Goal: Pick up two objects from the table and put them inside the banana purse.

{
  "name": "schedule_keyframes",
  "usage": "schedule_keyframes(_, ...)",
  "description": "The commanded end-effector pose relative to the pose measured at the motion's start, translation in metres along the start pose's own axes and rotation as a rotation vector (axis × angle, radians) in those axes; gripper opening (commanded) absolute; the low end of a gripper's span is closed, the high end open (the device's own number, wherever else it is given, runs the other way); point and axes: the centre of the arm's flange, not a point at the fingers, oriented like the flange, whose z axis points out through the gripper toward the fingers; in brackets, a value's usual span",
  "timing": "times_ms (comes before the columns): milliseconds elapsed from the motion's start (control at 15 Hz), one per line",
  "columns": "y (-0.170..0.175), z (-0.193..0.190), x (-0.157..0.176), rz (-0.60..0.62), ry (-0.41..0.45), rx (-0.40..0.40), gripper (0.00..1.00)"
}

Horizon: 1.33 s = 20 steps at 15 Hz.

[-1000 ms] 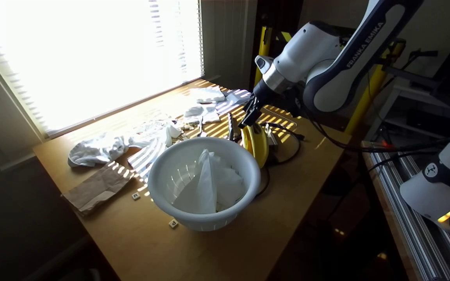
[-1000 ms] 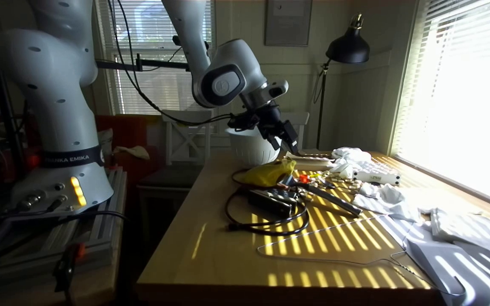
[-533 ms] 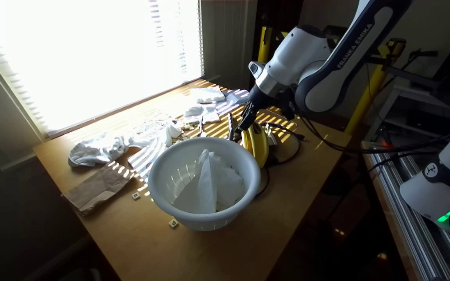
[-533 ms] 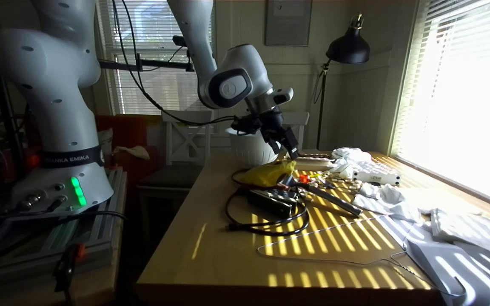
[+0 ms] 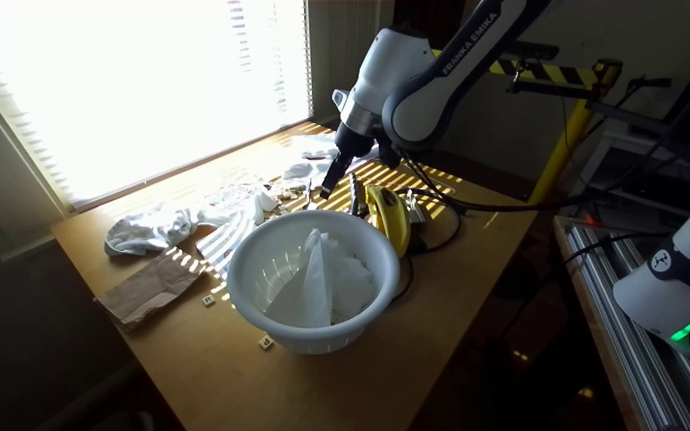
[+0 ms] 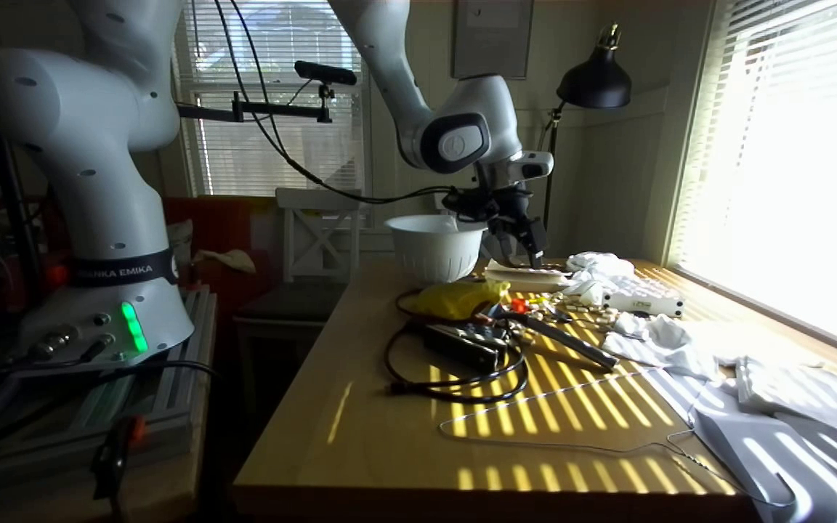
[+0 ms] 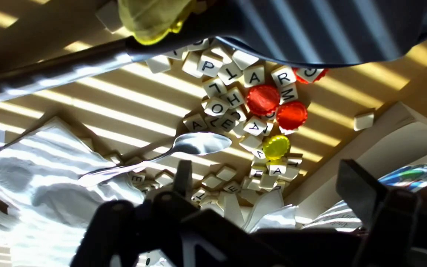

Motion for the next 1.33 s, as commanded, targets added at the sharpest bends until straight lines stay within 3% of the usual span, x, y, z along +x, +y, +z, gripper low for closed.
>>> schedule_keyframes(0, 0.006, 0.026, 0.044, -0.012, -0.024, 0.031, 1.00)
schedule_keyframes(67, 0.001, 0.007, 0.020, -0.004, -0.005, 0.014, 1.00)
schedule_keyframes(200, 0.001, 0.015, 0.029, -0.011, -0.013, 0.022, 1.00)
schedule_keyframes(667, 0.007, 0.048, 0.004, 0.123, -0.055, -0.108, 1.00)
schedule_keyframes(1267, -0.001, 0.104, -0.004, 0.179, -0.109, -0.121, 1.00)
